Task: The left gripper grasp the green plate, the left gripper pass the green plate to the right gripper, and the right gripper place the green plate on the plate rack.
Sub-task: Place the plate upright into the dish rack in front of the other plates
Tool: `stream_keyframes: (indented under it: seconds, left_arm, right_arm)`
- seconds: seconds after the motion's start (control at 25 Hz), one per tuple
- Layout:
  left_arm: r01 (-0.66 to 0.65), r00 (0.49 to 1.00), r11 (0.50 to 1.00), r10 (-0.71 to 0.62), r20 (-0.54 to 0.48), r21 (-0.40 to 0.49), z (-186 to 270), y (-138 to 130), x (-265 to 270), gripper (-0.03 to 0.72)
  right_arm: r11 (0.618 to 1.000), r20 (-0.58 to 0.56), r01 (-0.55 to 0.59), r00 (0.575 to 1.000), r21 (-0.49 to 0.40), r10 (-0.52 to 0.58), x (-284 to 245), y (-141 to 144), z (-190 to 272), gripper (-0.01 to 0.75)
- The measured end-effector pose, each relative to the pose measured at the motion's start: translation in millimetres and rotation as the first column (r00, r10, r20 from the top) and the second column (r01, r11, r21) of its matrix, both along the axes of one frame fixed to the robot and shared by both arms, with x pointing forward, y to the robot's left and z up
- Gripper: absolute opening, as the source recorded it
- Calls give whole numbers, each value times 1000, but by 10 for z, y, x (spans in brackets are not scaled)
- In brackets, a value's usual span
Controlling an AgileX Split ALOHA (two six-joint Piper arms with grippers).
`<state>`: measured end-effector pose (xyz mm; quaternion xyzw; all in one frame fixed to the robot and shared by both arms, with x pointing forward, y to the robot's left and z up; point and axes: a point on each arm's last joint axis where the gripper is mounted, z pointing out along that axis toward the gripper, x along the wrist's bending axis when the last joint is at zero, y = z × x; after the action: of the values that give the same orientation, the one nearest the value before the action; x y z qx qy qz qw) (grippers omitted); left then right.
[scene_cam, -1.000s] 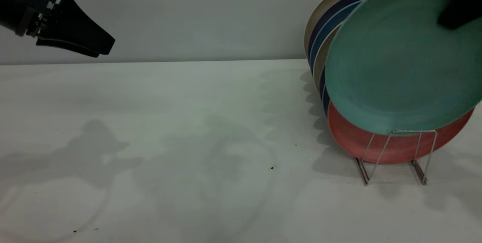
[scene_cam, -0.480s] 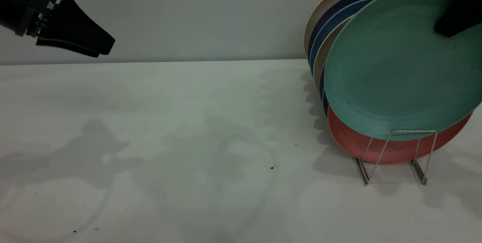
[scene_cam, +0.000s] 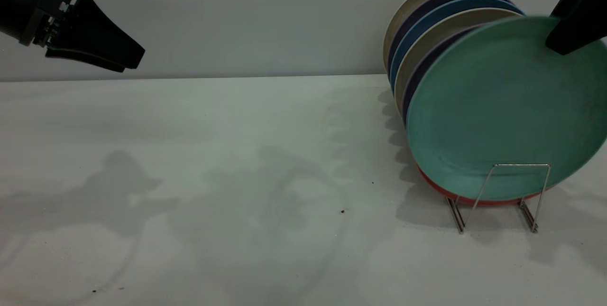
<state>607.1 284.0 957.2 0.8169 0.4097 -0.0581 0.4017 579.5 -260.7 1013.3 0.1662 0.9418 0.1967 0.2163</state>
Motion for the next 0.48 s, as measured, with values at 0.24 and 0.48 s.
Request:
stream_keyframes:
  seconds: [0.24, 0.48]
  left_arm:
    - [0, 1000, 1000, 0, 0, 0, 0, 0, 0, 580]
    - [3, 1000, 1000, -3, -2, -2, 1, -2, -3, 580]
  right_arm:
    - [1000, -13, -1, 1000, 5, 1, -12, 4, -1, 381]
    - [1000, 1, 7, 1000, 22, -7, -92, 10, 147, 385]
